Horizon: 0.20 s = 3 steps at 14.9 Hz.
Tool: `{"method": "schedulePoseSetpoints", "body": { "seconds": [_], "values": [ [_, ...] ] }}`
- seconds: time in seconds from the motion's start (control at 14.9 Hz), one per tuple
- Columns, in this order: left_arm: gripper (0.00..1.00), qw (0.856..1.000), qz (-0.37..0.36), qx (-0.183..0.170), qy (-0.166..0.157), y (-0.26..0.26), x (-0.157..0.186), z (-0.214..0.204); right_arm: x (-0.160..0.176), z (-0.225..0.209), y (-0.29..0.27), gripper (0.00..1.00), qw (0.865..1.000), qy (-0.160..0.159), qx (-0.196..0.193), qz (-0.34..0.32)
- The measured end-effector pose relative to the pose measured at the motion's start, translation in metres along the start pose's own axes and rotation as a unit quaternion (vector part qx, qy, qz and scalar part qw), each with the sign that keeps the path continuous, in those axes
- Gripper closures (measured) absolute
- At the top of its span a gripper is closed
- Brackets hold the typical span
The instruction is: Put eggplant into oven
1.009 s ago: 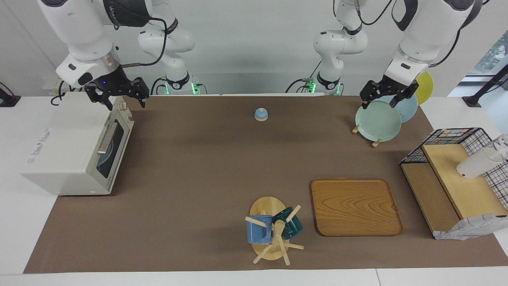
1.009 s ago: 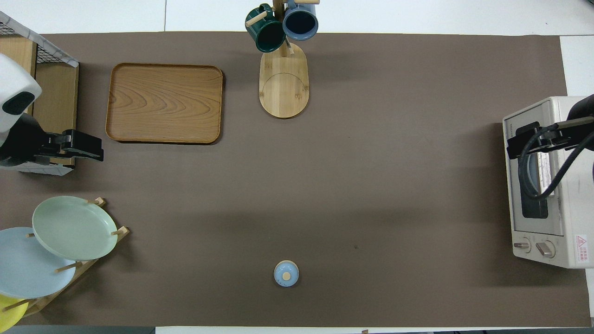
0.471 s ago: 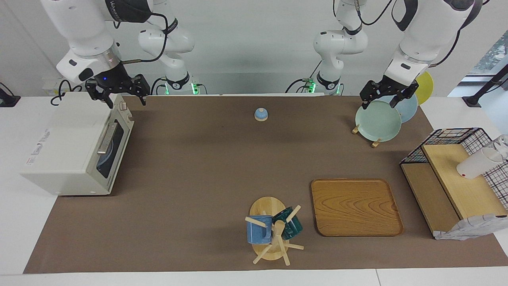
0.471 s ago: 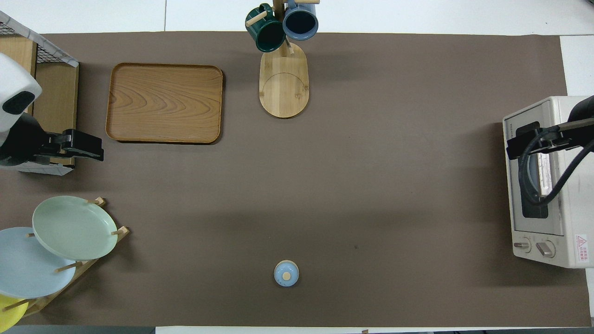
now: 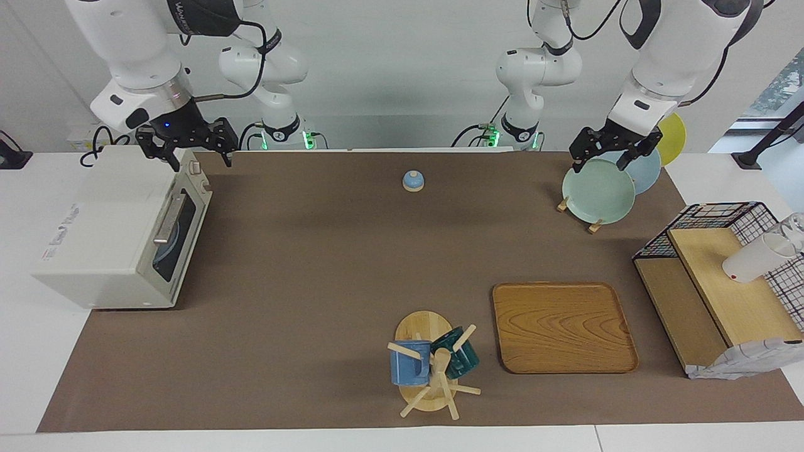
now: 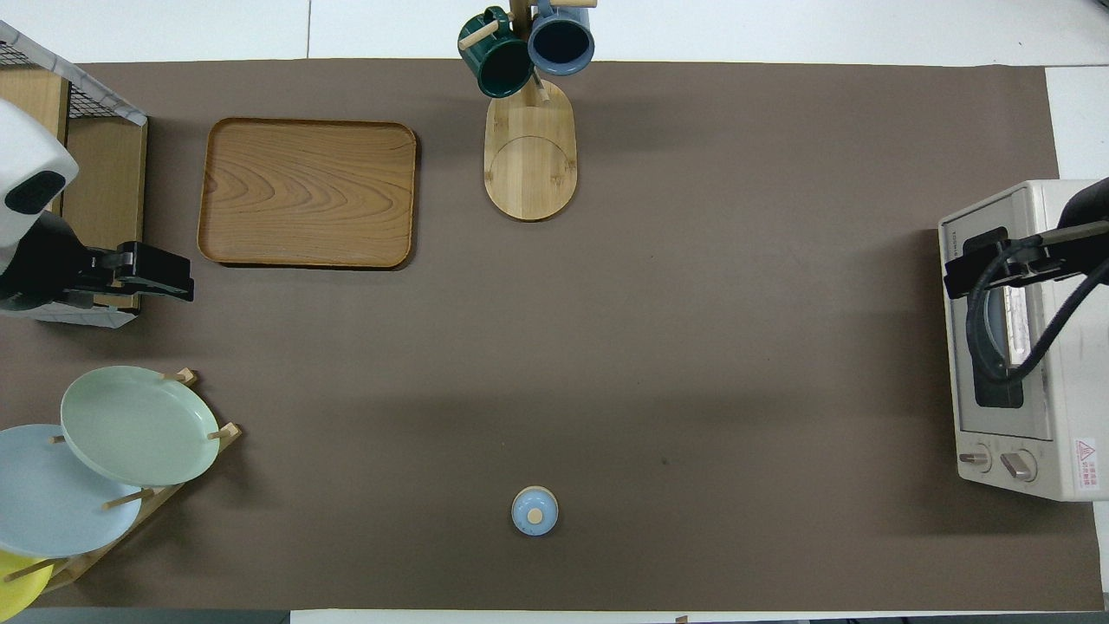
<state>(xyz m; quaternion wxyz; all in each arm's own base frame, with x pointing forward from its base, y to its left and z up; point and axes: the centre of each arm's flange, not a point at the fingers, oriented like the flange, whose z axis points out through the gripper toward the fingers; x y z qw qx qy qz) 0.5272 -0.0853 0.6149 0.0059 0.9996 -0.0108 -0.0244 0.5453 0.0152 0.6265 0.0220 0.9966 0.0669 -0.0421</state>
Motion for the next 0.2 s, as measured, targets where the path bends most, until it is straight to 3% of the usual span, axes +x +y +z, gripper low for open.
{"method": "schedulePoseSetpoints", "body": {
  "seconds": [0.2],
  "values": [
    [0.00,1.000,0.000,0.000,0.000,0.0000,0.0000,0.0000,-0.0001,0.0001,0.0013,0.00,1.000,0.000,0.000,0.001]
  ]
}}
